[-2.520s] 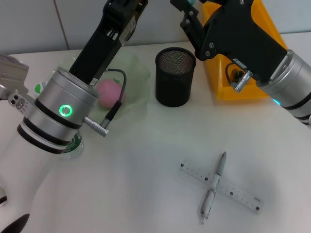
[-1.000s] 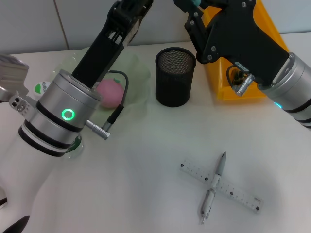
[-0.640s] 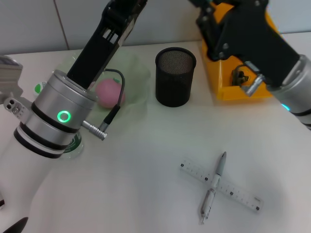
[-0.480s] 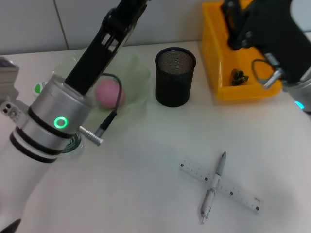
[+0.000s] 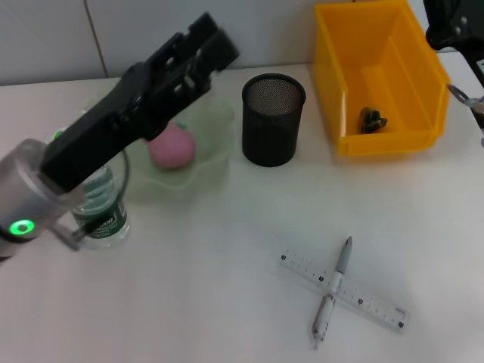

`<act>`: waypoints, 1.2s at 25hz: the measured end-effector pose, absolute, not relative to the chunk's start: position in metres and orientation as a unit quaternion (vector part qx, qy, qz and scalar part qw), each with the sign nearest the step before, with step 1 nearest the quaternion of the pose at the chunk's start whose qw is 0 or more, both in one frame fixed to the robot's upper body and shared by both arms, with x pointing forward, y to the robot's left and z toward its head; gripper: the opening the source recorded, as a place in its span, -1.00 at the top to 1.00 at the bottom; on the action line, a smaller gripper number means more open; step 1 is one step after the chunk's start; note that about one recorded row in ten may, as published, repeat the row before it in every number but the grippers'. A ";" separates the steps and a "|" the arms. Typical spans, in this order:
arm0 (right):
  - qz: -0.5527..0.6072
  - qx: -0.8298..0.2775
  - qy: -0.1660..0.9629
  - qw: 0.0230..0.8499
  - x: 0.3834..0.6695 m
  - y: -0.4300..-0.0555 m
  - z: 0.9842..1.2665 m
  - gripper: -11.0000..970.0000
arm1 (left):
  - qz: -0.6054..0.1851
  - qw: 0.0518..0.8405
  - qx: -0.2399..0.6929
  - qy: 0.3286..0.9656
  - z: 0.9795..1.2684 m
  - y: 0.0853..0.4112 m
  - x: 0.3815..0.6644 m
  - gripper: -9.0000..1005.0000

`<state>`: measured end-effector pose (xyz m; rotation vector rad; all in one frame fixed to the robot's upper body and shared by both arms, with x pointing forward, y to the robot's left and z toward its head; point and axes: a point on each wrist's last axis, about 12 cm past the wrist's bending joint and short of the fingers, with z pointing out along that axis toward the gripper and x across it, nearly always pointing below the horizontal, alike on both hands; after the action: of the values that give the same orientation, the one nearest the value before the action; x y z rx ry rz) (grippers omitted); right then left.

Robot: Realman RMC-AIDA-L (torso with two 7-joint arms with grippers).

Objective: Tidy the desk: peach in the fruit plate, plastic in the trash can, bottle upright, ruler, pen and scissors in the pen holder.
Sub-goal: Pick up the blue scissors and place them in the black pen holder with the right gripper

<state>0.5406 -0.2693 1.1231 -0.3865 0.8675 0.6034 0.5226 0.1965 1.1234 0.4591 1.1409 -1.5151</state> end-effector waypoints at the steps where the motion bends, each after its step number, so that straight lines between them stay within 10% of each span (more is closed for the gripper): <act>1: 0.293 -0.177 0.420 0.840 0.542 -0.272 1.123 0.81 | -0.636 0.562 0.210 0.486 1.124 0.202 0.523 -0.58; 13: 0.404 -0.225 0.551 0.694 0.571 -0.285 1.145 0.80 | -0.551 0.543 0.344 0.531 1.116 0.244 0.519 -0.57; 30: 0.332 -0.257 0.802 0.426 0.619 -0.303 1.249 0.78 | -0.494 0.502 0.420 0.572 1.100 0.260 0.513 -0.57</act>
<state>0.6188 -0.3031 1.2494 -0.6418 2.0041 0.8312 0.5130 0.2597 1.1001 1.0161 1.3835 -1.1934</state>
